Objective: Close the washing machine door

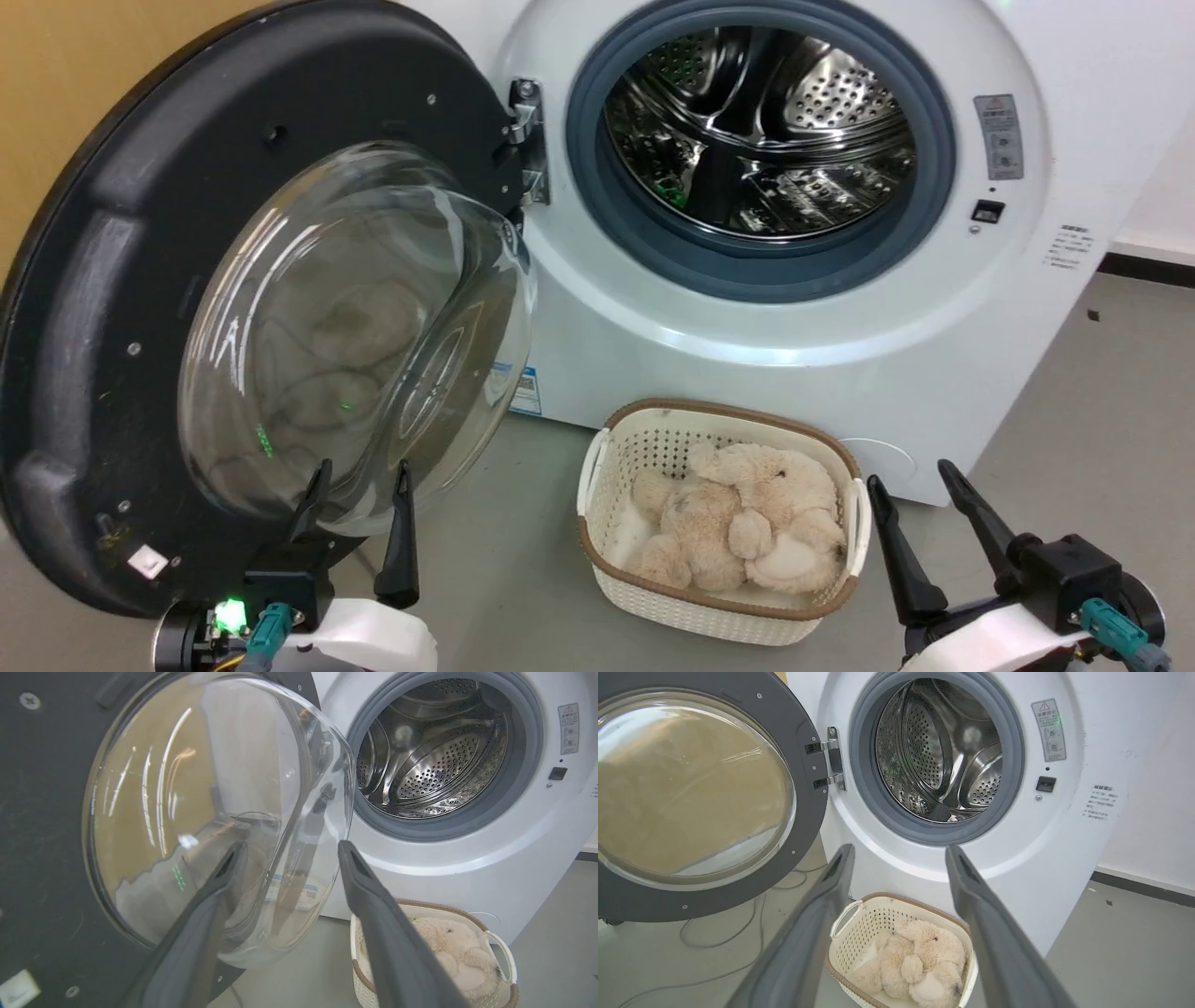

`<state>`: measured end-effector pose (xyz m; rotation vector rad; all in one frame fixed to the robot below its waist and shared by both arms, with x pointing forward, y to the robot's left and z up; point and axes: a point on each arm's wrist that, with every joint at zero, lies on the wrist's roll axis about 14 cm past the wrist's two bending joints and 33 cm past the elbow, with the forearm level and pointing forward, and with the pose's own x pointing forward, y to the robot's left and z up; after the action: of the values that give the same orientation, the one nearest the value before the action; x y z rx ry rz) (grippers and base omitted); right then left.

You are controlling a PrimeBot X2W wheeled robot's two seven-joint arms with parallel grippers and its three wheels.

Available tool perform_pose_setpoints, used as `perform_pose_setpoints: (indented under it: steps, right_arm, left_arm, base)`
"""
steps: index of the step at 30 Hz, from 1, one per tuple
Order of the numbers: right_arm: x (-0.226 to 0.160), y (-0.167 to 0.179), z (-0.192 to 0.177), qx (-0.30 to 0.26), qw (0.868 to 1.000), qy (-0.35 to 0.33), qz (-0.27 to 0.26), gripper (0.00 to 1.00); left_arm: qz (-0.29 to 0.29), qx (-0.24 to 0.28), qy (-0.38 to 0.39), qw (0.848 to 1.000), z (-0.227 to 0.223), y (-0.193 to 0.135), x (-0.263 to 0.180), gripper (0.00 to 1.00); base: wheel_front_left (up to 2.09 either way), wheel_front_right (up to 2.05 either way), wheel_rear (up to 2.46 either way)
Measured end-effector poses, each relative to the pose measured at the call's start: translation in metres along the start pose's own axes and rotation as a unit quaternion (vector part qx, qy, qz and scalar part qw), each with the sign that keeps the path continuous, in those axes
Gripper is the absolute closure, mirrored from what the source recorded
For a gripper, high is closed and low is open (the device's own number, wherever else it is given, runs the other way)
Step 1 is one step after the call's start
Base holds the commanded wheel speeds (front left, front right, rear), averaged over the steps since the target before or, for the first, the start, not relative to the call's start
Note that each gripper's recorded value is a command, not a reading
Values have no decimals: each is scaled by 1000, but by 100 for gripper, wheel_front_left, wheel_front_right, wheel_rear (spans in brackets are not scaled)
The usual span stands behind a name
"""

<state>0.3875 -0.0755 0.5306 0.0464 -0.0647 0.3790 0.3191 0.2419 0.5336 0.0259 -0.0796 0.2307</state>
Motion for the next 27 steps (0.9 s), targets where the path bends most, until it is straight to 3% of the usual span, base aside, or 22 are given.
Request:
perform_pose_setpoints:
  steps: [27]
  right_arm:
    - [30,62,-12,35,994,0,100,0]
  left_arm:
    - [94,2,-27,995,10,50,-27,0]
  base:
    - [0,0,0]
